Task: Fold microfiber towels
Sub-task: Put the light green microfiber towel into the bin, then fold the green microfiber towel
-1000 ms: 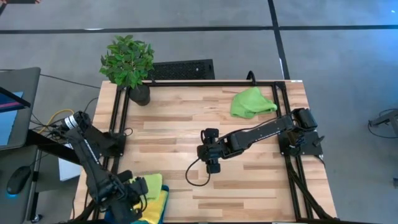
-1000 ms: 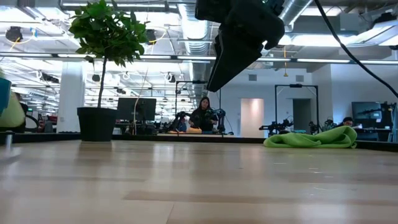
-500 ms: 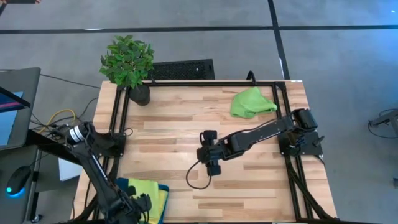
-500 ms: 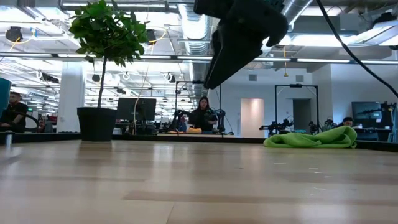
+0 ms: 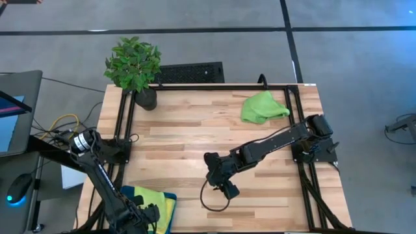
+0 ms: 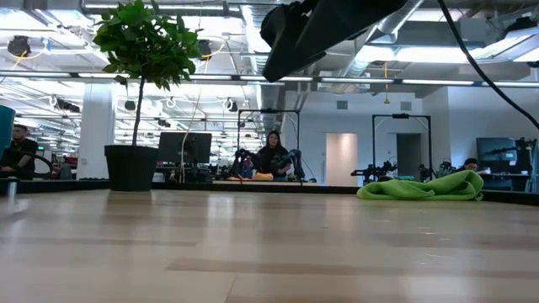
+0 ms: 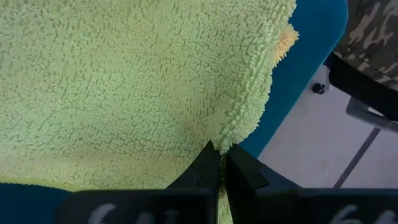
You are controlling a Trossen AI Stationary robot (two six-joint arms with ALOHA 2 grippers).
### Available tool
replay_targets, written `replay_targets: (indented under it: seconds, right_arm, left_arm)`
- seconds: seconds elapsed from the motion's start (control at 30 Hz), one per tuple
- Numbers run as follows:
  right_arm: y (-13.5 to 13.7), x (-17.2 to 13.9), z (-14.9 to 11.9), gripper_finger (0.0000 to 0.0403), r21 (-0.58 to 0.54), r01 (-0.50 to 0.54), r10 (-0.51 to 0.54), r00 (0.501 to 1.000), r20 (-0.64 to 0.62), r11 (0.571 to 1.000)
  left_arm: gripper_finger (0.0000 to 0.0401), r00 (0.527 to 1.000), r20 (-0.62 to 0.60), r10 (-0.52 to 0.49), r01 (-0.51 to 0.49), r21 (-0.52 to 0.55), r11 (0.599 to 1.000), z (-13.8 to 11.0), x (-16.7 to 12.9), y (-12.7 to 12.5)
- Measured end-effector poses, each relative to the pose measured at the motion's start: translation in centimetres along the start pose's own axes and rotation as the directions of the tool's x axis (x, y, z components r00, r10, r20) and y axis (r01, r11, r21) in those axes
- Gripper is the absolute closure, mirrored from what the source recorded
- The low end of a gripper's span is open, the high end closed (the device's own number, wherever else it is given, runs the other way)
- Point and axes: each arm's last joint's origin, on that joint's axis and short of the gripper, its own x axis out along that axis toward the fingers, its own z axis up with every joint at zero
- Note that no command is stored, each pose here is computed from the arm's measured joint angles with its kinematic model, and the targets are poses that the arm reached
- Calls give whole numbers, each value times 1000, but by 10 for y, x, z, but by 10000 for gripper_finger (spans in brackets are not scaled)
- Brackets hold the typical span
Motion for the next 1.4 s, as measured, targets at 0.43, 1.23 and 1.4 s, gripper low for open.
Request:
replay_targets:
  seconds: [0.43,1.23,1.4]
  right_arm:
    - [-4,-1,1,163,5,3,-3,1000,15,1000]
    - [0,-25,3,163,-36,110,-111,994,-18,993]
    - [10,-60,-3,163,8,203,-202,975,-95,979]
  left_arm:
    - [360,997,75,18,-13,-61,998,2,0,1]
    - [250,976,124,179,-178,-12,984,1,-36,6]
    - [250,870,394,297,-309,-34,950,10,-65,10]
